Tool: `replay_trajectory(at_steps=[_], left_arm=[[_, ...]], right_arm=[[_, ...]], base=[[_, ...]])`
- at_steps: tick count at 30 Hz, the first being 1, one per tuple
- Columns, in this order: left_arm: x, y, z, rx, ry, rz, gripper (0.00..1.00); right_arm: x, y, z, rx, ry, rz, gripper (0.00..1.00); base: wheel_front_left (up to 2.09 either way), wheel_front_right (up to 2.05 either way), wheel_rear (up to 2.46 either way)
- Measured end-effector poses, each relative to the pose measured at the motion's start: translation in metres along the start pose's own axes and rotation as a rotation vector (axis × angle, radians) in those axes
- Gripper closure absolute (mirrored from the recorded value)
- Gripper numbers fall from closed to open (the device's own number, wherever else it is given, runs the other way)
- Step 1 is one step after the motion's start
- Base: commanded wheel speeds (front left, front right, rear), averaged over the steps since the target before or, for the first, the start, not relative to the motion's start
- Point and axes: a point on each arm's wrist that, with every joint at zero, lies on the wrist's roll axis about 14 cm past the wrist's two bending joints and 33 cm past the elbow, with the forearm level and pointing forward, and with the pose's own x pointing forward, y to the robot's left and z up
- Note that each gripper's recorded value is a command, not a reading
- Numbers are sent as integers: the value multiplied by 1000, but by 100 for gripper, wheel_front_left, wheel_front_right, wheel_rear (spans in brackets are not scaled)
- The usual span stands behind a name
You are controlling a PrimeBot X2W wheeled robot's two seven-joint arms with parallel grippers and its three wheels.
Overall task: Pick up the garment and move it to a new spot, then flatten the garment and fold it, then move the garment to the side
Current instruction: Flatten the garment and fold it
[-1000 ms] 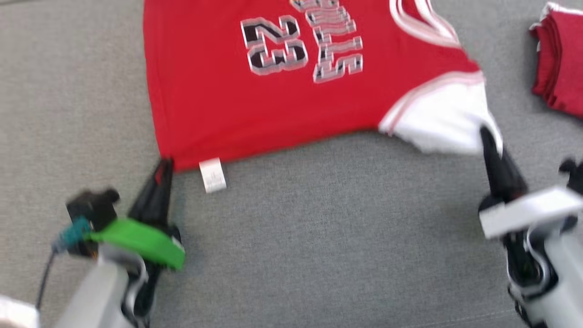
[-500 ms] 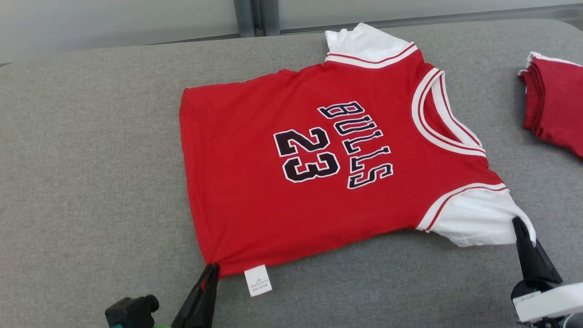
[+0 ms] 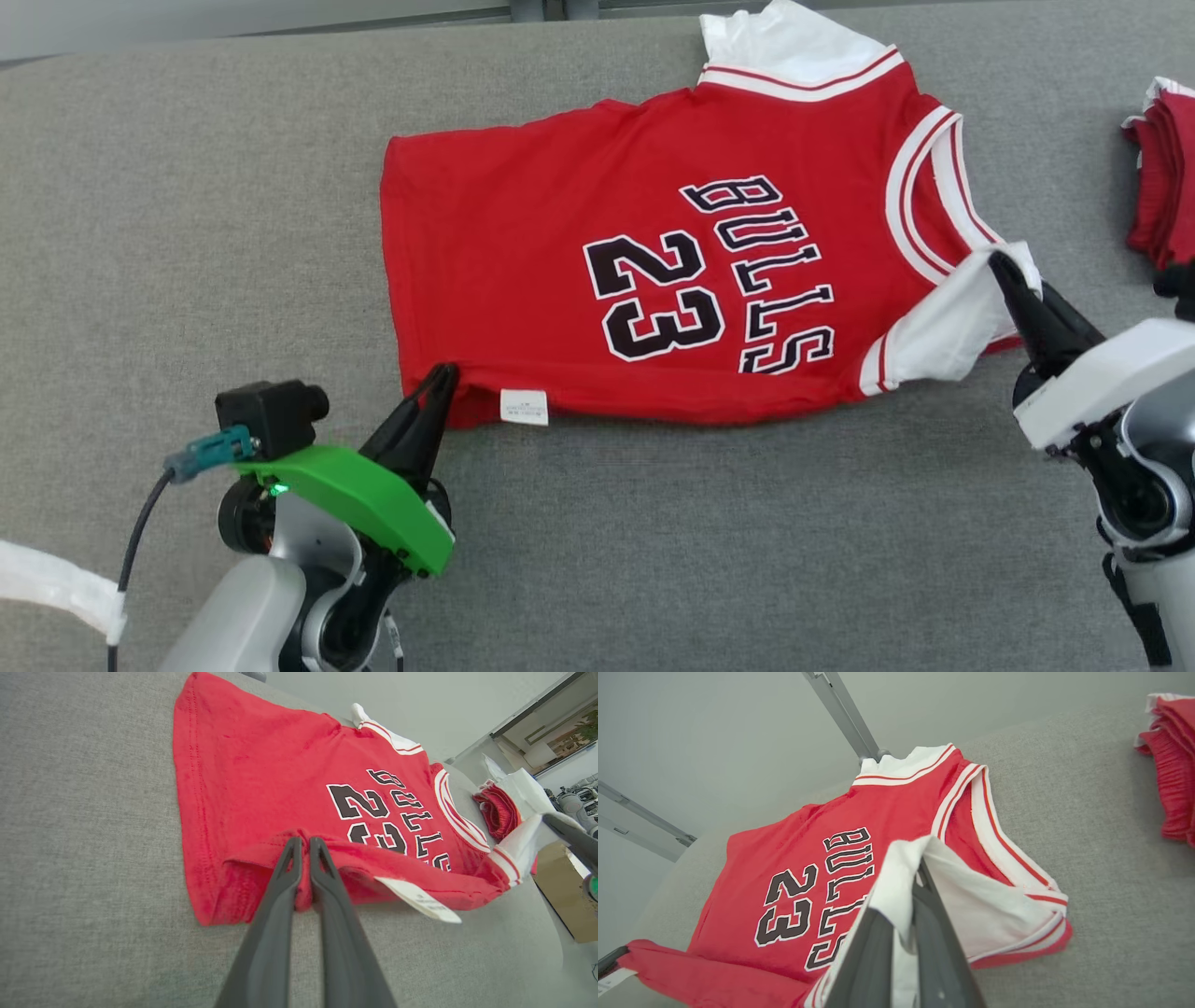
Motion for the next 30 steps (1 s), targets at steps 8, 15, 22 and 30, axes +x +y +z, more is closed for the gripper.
replay_trajectory(at_steps=[8, 15, 22, 30], left_arm=[[36, 24, -2, -28, 57, 69, 80], [44, 46, -19, -15, 121, 120, 0], [23, 48, -18, -13, 78, 131, 0], [17, 48, -50, -29, 182, 147, 0]], right_arm=[[47, -9, 4, -94, 67, -22, 78], [68, -5, -5, -132, 71, 5, 0], [34, -39, -7, -330, 99, -53, 0], [16, -79, -46, -405, 302, -144, 0]], base=[[0, 0, 0], [0, 0, 0], [0, 0, 0], [0, 0, 0]])
